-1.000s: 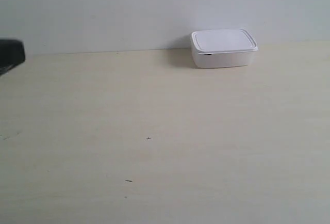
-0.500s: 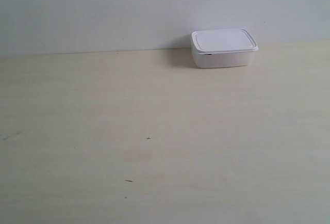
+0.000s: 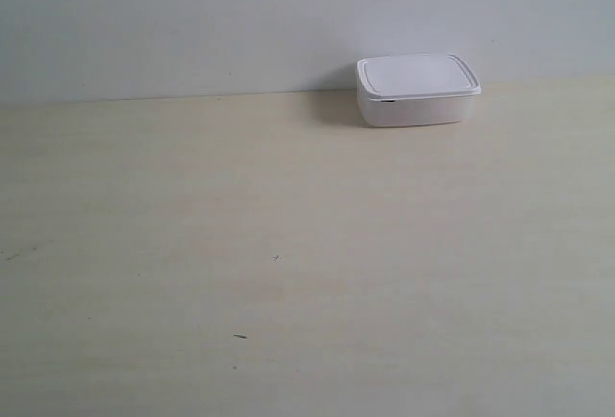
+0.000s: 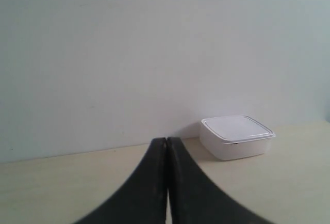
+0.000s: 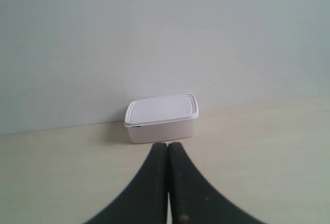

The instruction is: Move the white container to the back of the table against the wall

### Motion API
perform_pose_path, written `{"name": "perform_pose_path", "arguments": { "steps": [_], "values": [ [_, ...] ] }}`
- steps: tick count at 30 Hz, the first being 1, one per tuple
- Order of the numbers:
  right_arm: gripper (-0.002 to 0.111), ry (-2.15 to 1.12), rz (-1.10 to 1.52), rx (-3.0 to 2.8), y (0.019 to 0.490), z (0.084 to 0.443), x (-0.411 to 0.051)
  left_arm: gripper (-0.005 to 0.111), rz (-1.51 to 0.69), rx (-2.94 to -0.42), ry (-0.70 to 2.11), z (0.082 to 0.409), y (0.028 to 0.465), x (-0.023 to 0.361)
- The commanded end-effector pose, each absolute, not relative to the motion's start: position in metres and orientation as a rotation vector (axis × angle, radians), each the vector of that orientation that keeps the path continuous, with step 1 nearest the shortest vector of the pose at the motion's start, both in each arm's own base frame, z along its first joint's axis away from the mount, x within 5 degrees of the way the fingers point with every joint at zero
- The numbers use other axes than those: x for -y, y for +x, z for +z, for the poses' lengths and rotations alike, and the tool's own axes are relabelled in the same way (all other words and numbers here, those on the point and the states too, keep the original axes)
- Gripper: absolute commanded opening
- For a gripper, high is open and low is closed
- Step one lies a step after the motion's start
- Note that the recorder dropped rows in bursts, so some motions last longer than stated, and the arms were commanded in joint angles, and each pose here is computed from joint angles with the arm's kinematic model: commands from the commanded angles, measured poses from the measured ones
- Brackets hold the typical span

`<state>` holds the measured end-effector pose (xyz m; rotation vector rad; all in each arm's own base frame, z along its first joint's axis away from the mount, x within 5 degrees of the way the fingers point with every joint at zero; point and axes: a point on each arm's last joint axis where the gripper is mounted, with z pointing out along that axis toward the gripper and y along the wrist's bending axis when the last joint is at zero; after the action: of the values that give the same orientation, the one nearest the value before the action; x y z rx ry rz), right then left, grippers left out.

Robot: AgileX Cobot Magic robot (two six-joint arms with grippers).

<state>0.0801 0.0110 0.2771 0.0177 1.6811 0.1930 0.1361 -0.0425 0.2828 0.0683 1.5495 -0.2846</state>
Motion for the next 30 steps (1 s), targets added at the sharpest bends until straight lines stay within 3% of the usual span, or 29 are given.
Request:
{"name": "perform_pose_path", "arguments": {
  "steps": [1, 8, 17, 24, 30],
  "values": [
    [0.000, 0.012, 0.186, -1.683, 0.080, 0.275, -0.011, 0.000, -0.303, -1.552, 0.062, 0.283, 0.130, 0.040],
    [0.000, 0.029, 0.178, -1.681, 0.076, 0.261, -0.010, 0.000, -0.257, -1.409, -0.037, 0.302, 0.098, 0.014],
    [0.000, 0.052, 0.156, -1.692, 0.077, 0.245, -0.007, 0.000, 0.031, -1.231, -0.269, 0.314, 0.069, -0.019],
    [0.000, 0.051, 0.158, -1.697, 0.077, 0.244, -0.007, 0.000, 0.193, -1.195, -0.383, 0.315, 0.063, -0.031],
    [0.000, 0.058, 0.141, -1.677, 0.077, 0.246, -0.006, 0.000, 0.173, -1.293, -0.370, 0.306, 0.067, -0.028]
  ]
}}
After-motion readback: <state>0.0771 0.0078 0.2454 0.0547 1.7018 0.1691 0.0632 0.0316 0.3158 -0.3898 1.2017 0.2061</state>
